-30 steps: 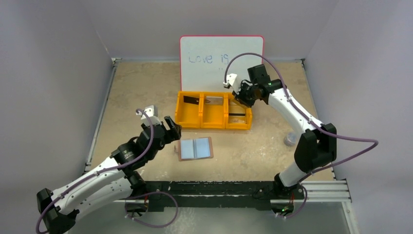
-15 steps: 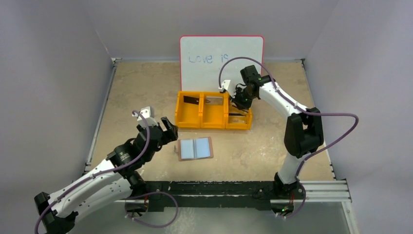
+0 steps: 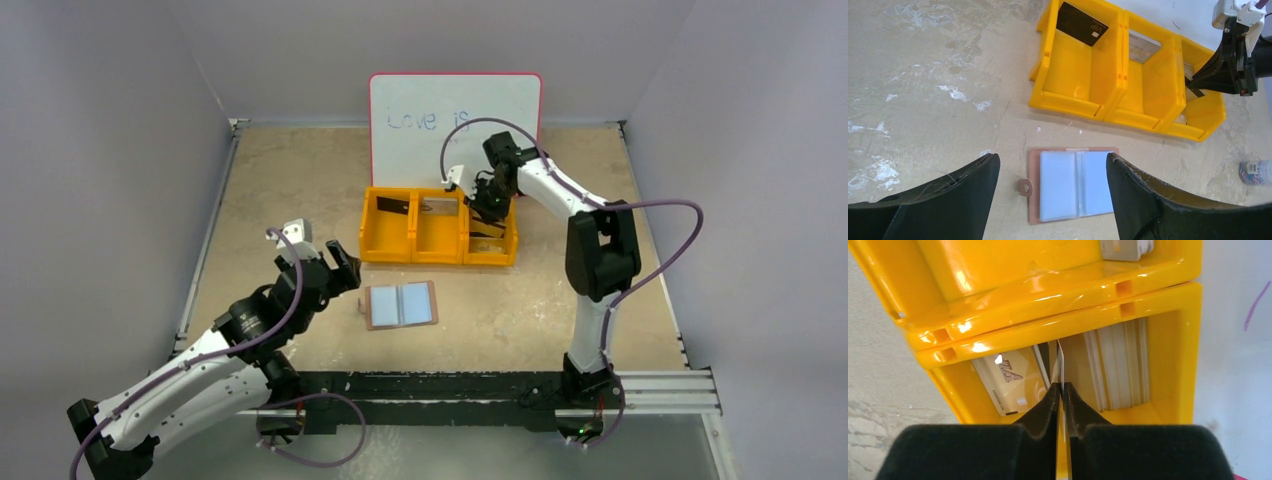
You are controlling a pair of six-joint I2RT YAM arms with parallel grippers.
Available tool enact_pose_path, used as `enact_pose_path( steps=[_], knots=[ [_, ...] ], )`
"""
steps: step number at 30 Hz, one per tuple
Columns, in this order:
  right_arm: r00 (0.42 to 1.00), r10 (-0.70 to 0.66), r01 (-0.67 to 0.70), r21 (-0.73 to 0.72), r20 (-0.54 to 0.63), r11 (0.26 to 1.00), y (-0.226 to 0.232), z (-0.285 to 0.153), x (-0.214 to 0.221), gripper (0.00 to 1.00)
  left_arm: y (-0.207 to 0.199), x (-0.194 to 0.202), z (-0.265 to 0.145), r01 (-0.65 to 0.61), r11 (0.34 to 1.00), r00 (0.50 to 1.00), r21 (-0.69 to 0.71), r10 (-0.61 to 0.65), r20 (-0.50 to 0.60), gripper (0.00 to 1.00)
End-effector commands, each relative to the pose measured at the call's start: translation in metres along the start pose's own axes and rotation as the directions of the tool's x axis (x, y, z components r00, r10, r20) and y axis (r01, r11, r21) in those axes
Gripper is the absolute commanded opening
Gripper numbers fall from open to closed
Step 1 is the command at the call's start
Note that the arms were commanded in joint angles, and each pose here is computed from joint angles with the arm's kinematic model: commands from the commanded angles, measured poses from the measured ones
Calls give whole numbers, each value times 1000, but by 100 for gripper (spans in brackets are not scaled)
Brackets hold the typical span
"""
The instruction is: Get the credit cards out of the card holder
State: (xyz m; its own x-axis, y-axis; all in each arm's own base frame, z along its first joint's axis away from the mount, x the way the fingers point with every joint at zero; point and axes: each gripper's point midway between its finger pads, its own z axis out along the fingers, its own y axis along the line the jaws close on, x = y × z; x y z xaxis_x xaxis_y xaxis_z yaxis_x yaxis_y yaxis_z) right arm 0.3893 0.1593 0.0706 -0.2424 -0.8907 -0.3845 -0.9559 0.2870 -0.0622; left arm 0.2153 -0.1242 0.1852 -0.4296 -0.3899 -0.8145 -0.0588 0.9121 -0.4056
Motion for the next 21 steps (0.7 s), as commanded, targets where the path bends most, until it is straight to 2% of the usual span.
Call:
enact_pose_path(
  steps=[1,3,5,6,7,8,11,13,17,21],
  knots=[
    [1000,-30,30,83,4,996,-22,-17,-13,9,-8,-22,-7,19,1000,999,17,-19,51,78],
    [1000,-13,11,138,14,990,-30,-24,-17,16,-8,-23,-7,18,1000,998,16,-19,52,78],
    [1000,-23,20,161,19,987,-34,-31,-19,19,-8,-23,-7,13,1000,999,14,-14,50,78],
    [999,-25,20,171,24,985,-35,-34,-21,24,-9,-23,-6,12,1000,999,14,-13,50,78],
    [999,-26,21,169,28,985,-35,-35,-22,38,-9,-22,-6,9,1000,999,13,-10,48,78],
    [999,-27,22,164,31,986,-34,-35,-23,41,-11,-23,-5,7,1000,999,14,-8,46,78],
    [999,24,-29,236,21,971,-45,-45,-23,41,-14,-23,-4,-2,1000,999,17,1,39,78],
    [996,46,-65,291,72,955,-51,-61,-33,41,-16,-23,-3,-7,1000,999,14,6,35,78],
    [963,-39,-83,431,265,899,-56,-114,-68,42,-18,-23,0,5,1000,999,14,-5,38,78],
    [888,-42,-263,582,457,770,-59,-182,-84,45,-19,-26,3,26,1000,998,-2,-26,53,78]
  ],
)
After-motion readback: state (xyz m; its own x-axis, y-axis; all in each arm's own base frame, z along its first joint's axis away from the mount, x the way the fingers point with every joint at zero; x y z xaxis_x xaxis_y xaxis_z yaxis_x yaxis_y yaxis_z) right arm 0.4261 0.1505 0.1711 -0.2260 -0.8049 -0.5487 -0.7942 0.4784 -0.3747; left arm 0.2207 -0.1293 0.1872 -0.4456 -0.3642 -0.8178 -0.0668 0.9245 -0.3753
